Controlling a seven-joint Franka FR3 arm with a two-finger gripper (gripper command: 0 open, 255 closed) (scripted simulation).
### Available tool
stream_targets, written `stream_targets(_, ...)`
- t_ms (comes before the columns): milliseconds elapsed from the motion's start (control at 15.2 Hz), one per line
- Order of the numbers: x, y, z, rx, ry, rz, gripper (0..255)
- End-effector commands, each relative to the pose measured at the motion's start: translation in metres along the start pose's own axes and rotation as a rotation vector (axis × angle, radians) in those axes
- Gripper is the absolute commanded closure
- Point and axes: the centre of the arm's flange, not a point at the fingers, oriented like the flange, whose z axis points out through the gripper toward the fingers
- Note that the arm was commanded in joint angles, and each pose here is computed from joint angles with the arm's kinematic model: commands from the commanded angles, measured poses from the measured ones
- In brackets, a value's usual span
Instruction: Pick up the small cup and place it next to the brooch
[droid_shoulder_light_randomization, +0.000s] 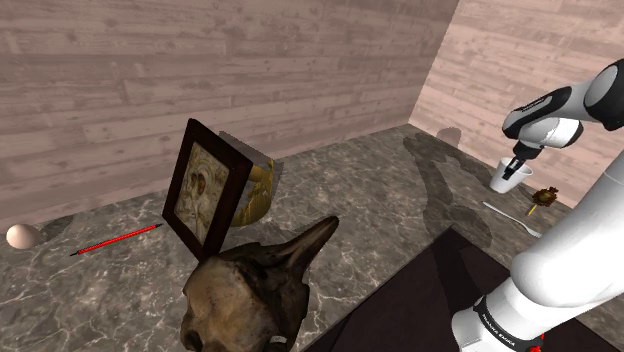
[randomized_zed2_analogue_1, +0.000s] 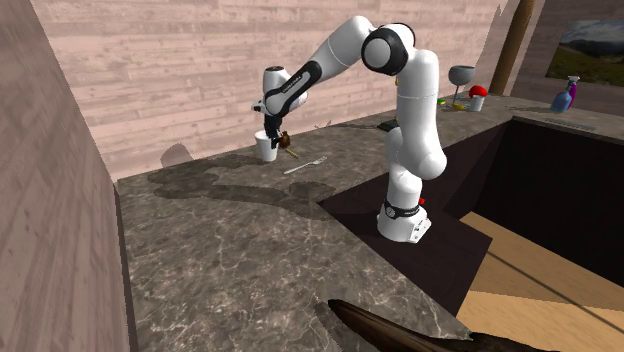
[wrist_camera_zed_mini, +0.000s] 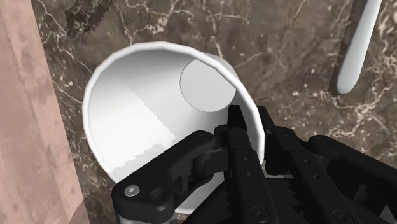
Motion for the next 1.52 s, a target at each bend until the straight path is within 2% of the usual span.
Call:
stream_targets(0,0.001,-0.002,0.009,-0.001,0.0,0.0,255)
stream_targets(462,0.001,-0.002,0.009,-0.001,0.0,0.0,255)
stream_targets(528,0.001,-0.002,0.009,-0.001,0.0,0.0,0)
stream_targets(858,0.001,-0.002,0.009,-0.001,0.0,0.0,0)
stream_targets(1122,0.001,-0.002,-0.041,-0.001,0.0,0.0,0)
stream_targets(1452,0.001,-0.002,-0.041,-0.001,0.0,0.0,0)
